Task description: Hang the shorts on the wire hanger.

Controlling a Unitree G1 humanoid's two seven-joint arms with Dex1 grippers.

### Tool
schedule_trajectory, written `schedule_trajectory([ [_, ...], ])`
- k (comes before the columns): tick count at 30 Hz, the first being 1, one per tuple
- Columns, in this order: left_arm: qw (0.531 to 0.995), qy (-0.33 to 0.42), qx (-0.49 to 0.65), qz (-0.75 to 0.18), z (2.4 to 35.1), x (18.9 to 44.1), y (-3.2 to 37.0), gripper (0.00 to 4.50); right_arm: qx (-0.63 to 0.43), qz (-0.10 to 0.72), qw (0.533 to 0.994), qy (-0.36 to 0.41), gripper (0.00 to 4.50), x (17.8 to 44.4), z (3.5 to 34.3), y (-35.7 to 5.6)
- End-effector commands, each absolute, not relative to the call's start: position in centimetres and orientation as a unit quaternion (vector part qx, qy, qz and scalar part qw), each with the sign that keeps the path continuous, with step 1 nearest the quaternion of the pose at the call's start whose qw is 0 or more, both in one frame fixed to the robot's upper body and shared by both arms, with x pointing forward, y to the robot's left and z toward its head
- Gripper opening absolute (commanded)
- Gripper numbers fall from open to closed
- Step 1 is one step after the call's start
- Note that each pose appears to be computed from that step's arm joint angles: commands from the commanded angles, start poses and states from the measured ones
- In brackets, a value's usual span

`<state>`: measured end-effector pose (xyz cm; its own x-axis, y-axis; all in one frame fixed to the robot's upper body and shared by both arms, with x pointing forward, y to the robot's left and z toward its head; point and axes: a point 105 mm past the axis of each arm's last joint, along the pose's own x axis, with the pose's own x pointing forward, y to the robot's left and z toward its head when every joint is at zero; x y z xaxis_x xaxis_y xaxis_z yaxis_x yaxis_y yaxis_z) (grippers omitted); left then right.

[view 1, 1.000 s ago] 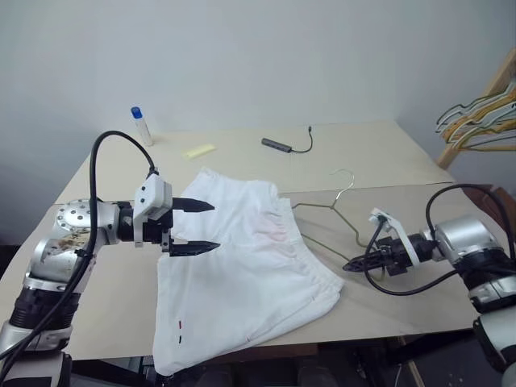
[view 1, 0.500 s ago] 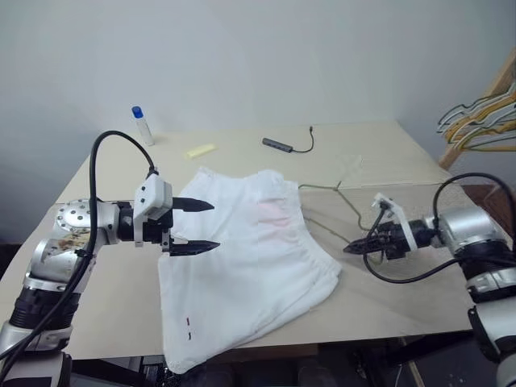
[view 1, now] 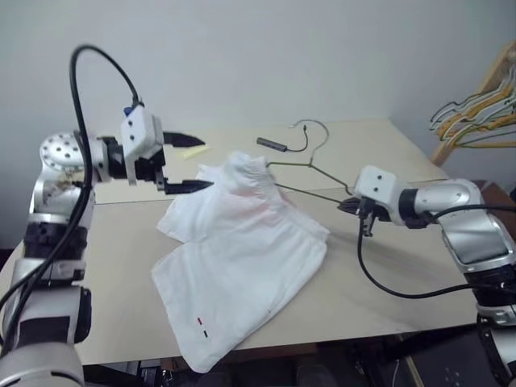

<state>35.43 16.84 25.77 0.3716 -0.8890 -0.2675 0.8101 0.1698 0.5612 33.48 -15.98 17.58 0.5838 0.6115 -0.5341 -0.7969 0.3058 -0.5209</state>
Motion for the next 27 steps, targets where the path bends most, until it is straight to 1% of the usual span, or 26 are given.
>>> schedule_trajectory([
  [1, 0.723, -0.057, 0.365, -0.584, 25.3, 36.2, 15.4, 4.47, -0.389, 0.470, 0.786, 0.098, 0.00, 32.4, 19.5, -13.9],
  [2, 0.717, -0.055, 0.370, -0.588, 25.2, 36.5, 15.2, 4.47, -0.386, 0.474, 0.785, 0.101, 0.00, 32.3, 19.5, -13.6],
  [4, 0.691, -0.036, 0.392, -0.606, 24.3, 36.9, 14.3, 4.47, -0.386, 0.482, 0.779, 0.106, 0.00, 32.2, 19.8, -13.3],
  [6, 0.656, 0.002, 0.435, -0.617, 22.7, 37.4, 13.7, 4.47, -0.391, 0.487, 0.773, 0.110, 0.00, 32.0, 20.0, -13.0],
  [8, 0.629, 0.020, 0.453, -0.631, 21.7, 37.6, 13.2, 4.47, -0.394, 0.492, 0.769, 0.110, 0.00, 31.9, 20.2, -12.8],
  [12, 0.614, 0.023, 0.469, -0.634, 21.0, 38.3, 11.6, 3.63, -0.395, 0.500, 0.763, 0.113, 0.00, 31.6, 20.4, -12.3],
  [15, 0.615, 0.014, 0.453, -0.645, 21.3, 38.3, 11.1, 2.63, -0.393, 0.500, 0.762, 0.120, 0.00, 31.6, 20.4, -12.4],
  [17, 0.615, 0.014, 0.452, -0.646, 21.2, 38.3, 11.2, 2.06, -0.389, 0.499, 0.764, 0.124, 0.00, 31.6, 20.4, -12.4],
  [20, 0.616, 0.018, 0.446, -0.649, 21.0, 38.2, 11.4, 1.03, -0.385, 0.498, 0.767, 0.125, 0.00, 31.6, 20.6, -12.4],
  [23, 0.629, 0.020, 0.419, -0.655, 21.1, 38.1, 11.5, 0.13, -0.387, 0.500, 0.766, 0.118, 0.00, 31.6, 20.7, -12.4],
  [24, 0.635, 0.019, 0.413, -0.652, 21.1, 38.1, 11.6, 0.05, -0.386, 0.501, 0.766, 0.115, 0.00, 31.6, 20.7, -12.4],
  [26, 0.652, 0.021, 0.389, -0.650, 21.3, 38.2, 11.8, 0.05, -0.382, 0.493, 0.774, 0.106, 0.00, 31.8, 20.9, -12.6],
  [27, 0.661, 0.025, 0.374, -0.650, 21.4, 38.2, 12.0, 0.05, -0.380, 0.487, 0.779, 0.106, 0.27, 32.0, 21.0, -12.9],
])
